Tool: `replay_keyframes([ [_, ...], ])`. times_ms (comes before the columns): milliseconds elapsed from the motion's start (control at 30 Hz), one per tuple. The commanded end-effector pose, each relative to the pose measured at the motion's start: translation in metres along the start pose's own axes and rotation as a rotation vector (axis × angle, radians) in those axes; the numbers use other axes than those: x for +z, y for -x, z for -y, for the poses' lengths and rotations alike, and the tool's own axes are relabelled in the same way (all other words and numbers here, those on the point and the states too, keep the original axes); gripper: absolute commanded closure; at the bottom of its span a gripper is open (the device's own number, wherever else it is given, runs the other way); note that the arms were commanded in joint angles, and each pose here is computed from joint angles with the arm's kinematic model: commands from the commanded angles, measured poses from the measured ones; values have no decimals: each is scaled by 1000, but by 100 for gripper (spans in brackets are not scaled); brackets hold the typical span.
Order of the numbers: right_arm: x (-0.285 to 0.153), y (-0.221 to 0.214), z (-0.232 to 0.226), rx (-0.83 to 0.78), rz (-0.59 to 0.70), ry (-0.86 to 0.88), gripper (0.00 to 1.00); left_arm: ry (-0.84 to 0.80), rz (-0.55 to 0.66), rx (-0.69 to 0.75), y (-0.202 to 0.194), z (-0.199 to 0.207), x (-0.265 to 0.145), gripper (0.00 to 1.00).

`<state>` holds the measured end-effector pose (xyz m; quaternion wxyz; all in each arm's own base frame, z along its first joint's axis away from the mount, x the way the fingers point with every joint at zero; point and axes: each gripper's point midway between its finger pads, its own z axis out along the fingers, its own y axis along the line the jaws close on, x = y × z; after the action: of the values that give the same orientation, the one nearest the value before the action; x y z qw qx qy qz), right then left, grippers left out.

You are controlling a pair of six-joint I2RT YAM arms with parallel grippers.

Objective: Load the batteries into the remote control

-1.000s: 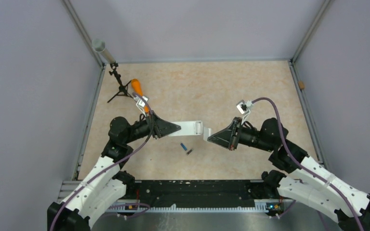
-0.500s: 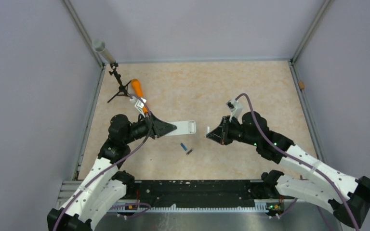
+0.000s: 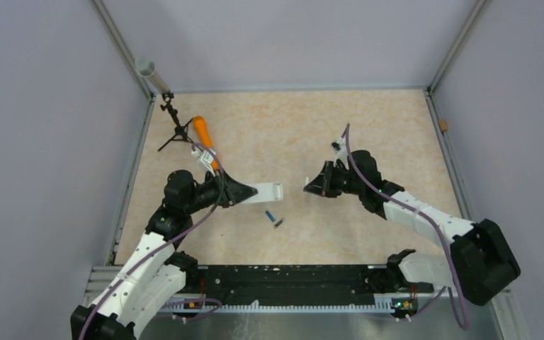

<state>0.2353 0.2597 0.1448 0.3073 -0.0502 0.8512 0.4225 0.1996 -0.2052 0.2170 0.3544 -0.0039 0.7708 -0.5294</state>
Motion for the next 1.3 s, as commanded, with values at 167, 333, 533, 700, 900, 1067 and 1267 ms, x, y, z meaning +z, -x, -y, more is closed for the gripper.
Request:
replay_keyframes([
  [167, 32, 18, 24, 67, 35, 150, 100, 4, 26, 3, 5, -5, 3, 100],
  [333, 48, 20, 41, 102, 34, 162, 100, 6, 28, -2, 5, -7, 4, 100],
  [533, 66, 17, 55, 134, 15, 173, 100, -8, 29, -13, 5, -6, 7, 100],
  [700, 75, 12, 66, 169, -1, 172, 100, 1, 29, 0, 8, -6, 7, 100],
  [900, 77, 6, 83, 199, -16, 129, 97, -4, 22, -21, 6, -8, 10, 100],
  [1067, 75, -1, 95, 217, -25, 83, 86, 1, 27, -22, 7, -9, 10, 100],
  [1267, 71, -7, 100, 218, -37, 40, 73, 8, 25, -40, 6, -13, 12, 100],
])
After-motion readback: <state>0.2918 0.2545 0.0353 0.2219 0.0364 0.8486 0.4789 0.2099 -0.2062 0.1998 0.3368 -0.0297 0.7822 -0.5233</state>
